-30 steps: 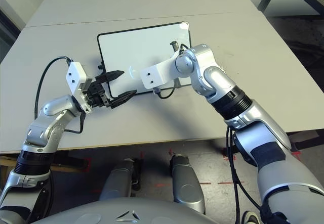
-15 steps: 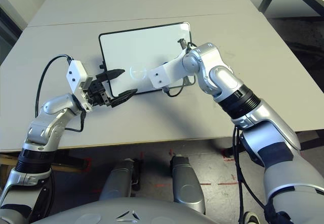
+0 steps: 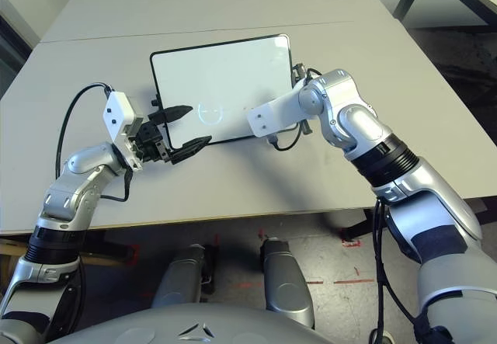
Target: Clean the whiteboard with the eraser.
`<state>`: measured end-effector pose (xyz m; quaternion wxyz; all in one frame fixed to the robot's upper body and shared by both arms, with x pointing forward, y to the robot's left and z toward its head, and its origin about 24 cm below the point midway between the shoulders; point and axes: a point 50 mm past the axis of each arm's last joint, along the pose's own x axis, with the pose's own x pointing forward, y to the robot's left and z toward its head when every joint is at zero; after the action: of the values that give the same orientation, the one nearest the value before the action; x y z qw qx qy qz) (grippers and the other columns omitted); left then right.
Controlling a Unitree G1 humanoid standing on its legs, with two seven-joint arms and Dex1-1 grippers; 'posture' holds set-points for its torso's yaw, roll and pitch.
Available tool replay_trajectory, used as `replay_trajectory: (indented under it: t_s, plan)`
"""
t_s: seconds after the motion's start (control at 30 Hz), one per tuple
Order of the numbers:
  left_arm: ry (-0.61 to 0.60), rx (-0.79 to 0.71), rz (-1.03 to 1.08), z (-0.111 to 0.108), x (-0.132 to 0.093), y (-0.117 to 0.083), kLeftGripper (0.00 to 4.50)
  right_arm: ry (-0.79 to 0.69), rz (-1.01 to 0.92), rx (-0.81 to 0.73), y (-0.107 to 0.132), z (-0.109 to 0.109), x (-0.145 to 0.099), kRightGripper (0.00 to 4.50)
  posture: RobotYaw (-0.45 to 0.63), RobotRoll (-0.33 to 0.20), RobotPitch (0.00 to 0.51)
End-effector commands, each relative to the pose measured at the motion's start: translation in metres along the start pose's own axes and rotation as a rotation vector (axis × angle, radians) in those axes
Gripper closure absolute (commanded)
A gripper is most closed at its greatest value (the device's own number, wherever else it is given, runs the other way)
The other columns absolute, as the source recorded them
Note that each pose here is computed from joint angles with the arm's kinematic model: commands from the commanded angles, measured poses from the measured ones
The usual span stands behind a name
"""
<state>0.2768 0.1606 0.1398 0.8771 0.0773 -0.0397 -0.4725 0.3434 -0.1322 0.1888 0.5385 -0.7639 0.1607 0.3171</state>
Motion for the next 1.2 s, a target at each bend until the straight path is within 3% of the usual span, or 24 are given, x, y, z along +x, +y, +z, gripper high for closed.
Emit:
replay_trajectory:
  t_s: [0.03, 0.47, 1.2]
  plan:
    - [0.011, 0.006, -0.017, -0.002, 0.002, -0.003, 0.00, 0.035, 0.009, 0.024, 0.003, -0.008, 0.002, 4.39, -0.14, 0.000, 0.142]
    - [0.014, 0.008, -0.021, -0.002, 0.002, -0.002, 0.00, 0.078, -0.001, 0.057, 0.005, -0.020, 0.004, 4.39, -0.14, 0.000, 0.143]
    - [0.019, 0.005, -0.015, -0.003, 0.000, -0.002, 0.00, -0.088, -0.016, 0.020, -0.005, 0.042, 0.003, 4.39, -0.13, 0.000, 0.143]
